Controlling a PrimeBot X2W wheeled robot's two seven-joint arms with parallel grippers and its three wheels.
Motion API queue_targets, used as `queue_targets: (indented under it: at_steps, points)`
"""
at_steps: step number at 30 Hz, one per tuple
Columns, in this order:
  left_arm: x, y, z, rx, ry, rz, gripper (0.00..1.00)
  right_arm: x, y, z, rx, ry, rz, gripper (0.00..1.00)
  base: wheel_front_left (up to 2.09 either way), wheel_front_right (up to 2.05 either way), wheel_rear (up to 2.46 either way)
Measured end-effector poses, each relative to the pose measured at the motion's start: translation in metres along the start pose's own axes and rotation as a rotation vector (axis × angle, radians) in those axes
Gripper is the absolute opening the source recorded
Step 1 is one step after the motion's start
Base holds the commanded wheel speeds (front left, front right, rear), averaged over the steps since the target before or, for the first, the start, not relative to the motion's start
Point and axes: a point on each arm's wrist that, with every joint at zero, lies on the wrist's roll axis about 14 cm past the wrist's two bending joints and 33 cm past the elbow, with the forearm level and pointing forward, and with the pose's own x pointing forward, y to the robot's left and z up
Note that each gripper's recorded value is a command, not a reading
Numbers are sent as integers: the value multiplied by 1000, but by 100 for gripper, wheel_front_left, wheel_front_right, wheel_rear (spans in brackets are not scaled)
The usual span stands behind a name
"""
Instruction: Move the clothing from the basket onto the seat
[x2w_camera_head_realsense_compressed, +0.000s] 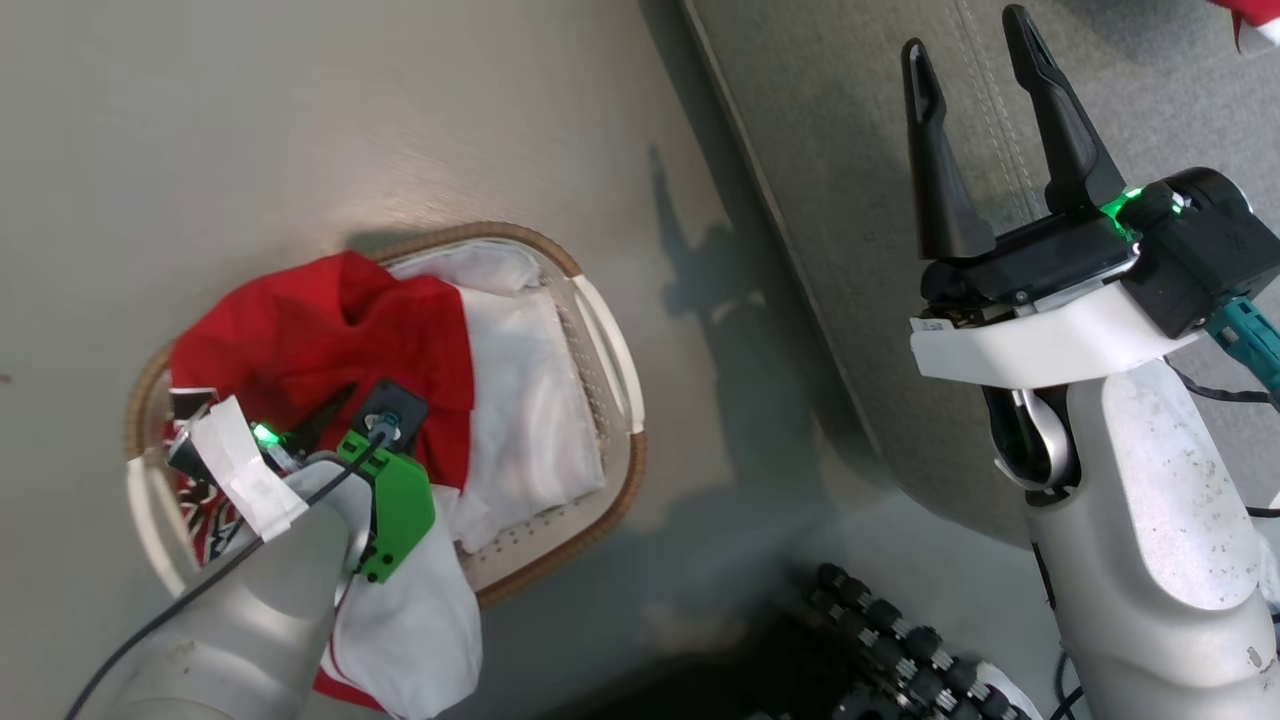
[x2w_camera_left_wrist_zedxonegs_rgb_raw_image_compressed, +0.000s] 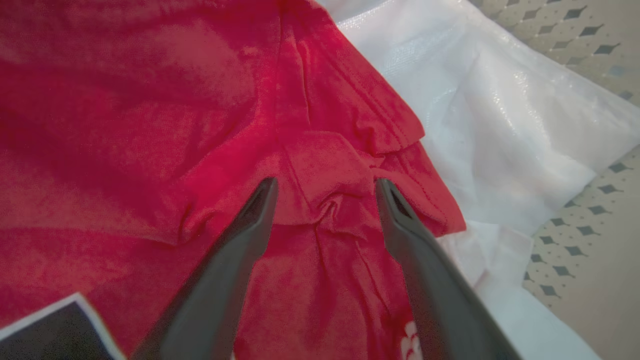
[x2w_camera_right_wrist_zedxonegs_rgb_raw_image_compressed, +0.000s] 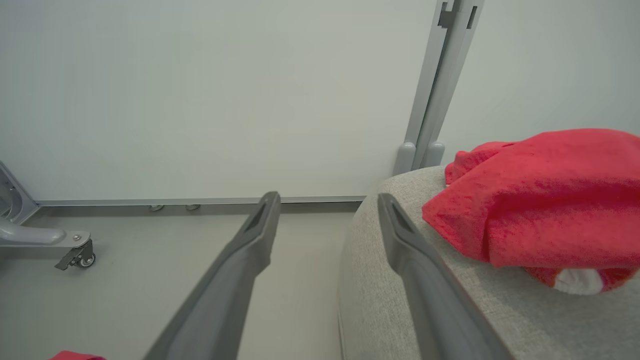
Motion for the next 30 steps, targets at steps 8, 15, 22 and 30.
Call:
queue_targets:
  at_steps: [8,15,22,30]
  points:
    - [41,-1,4,74,23,-11,100,-11,-19,-26,-19,81,-46,100,0,0,0]
    - [56,-1,-17,74,157,16,100,-19,-29,-34,-30,119,-72,100,0,0,0]
    - [53,0,-35,33,255,40,0,-20,-30,-36,-26,124,-76,100,0,0,0]
    - [45,-7,-28,-25,218,27,0,-17,-26,-34,-15,113,-69,100,0,0,0]
